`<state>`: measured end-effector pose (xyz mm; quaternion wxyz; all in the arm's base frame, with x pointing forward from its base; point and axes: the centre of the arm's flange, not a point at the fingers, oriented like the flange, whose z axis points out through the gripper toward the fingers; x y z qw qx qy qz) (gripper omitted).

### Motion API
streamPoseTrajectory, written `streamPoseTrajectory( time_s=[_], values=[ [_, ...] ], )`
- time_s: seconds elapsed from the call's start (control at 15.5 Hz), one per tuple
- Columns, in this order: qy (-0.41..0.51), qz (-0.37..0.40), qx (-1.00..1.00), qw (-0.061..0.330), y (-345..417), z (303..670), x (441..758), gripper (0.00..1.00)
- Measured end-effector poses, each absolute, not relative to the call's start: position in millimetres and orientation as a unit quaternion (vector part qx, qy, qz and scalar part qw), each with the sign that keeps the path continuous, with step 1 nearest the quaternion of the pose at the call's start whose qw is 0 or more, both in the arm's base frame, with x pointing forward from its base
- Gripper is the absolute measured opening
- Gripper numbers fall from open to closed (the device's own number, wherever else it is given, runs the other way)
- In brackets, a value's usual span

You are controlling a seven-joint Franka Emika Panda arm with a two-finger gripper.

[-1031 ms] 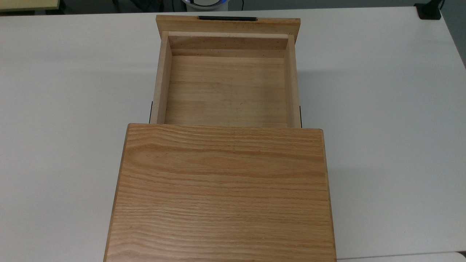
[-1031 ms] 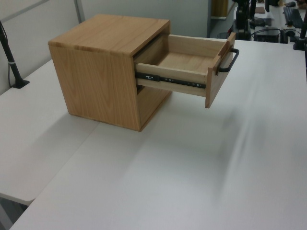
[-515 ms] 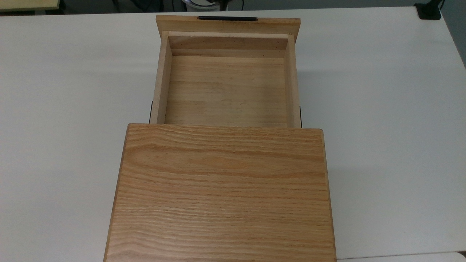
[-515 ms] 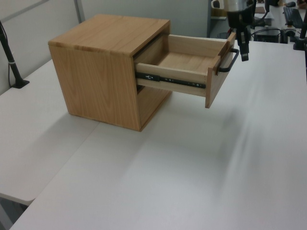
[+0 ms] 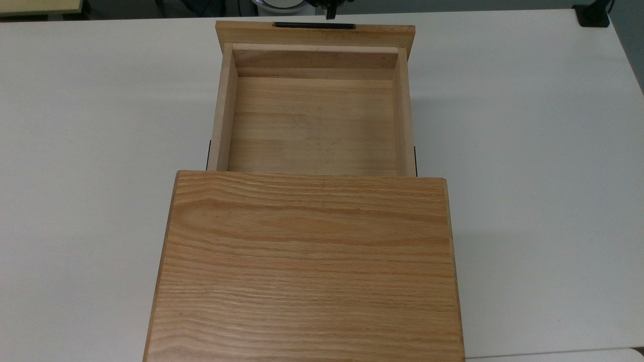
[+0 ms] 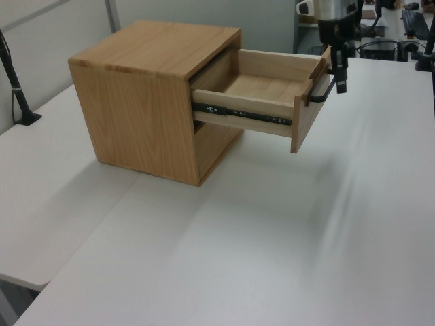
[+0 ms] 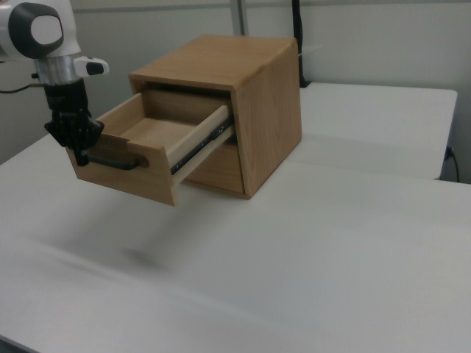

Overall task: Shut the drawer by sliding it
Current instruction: 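Move the gripper down to the black handle of the drawer, then push the drawer front with the gripper into the wooden cabinet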

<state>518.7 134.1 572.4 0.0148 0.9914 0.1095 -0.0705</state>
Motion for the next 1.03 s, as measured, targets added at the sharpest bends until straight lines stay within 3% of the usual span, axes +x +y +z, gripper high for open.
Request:
streamPoseTrajectory(
  time_s=[0.45,1.03],
  values=[
    [0.067,0.029,0.997,0.000,135.3,576.5,551.1,0.02],
    [-0.027,0.147,0.989,-0.016,135.2,550.3,621.0,0.03]
  ],
)
